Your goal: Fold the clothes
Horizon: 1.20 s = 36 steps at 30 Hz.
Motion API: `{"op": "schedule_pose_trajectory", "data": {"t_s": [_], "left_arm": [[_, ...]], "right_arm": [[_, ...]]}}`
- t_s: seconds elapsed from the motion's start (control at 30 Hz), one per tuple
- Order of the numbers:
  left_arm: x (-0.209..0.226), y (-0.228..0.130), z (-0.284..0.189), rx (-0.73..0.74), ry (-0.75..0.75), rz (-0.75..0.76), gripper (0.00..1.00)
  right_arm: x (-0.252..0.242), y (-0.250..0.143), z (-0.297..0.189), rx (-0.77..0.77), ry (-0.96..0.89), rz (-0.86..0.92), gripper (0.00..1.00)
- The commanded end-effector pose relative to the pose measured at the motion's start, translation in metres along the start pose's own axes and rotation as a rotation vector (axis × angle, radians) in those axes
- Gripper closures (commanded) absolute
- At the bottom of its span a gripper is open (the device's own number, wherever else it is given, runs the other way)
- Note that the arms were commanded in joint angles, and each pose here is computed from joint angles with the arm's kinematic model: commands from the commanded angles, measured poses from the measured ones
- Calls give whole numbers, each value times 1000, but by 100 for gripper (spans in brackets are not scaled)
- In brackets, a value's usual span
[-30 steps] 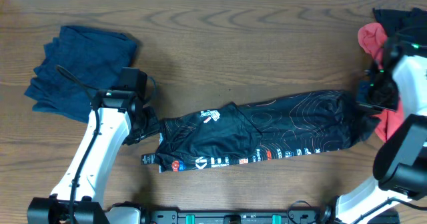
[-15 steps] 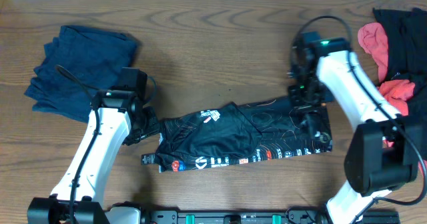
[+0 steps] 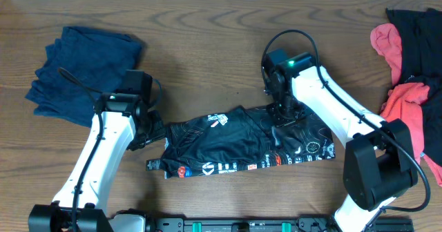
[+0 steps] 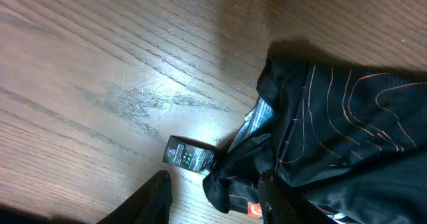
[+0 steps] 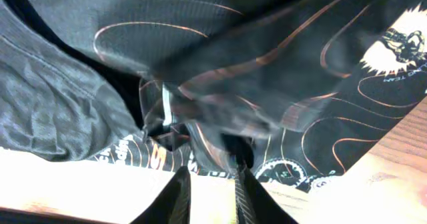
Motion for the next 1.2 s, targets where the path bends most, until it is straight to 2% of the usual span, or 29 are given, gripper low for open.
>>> {"op": "schedule_pose_trajectory", "data": {"t_s": [0.0, 0.07, 0.17, 0.37, 0.47, 0.67, 0.9, 1.17], "left_arm": [[0, 5, -6, -23, -2, 1, 56], [0, 5, -6, -24, -2, 1, 56], [0, 5, -6, -23, -2, 1, 55], [0, 5, -6, -24, -2, 1, 56], [0, 5, -6, -23, -2, 1, 56], [0, 5, -6, -24, -2, 1, 56], [0, 5, -6, -23, -2, 1, 55], [0, 5, -6, -23, -2, 1, 56]], "right_arm": [[3, -3, -3, -11, -1, -25, 77], [-2, -2, -3, -18, -33, -22, 79], [-21, 1, -4, -44, -136, 94, 79], [-47, 9, -4, -64, -158, 272, 66], [-53, 12, -1, -55, -111, 322, 64], [-40, 13, 17, -15, 63, 353, 60], [-37, 6, 47, -10, 78, 353, 57], [-38, 8, 52, -26, 79, 356, 58]]}}
Point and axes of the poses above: each gripper's point midway between its finger pads, its own z axis out along the fingers, its own x axis along the line the jaws close on, y = z × x, the point moved 4 cm from there along -z, back along the fingers, and after that the axes turned 13 degrees about z, right-handed, at the moved point
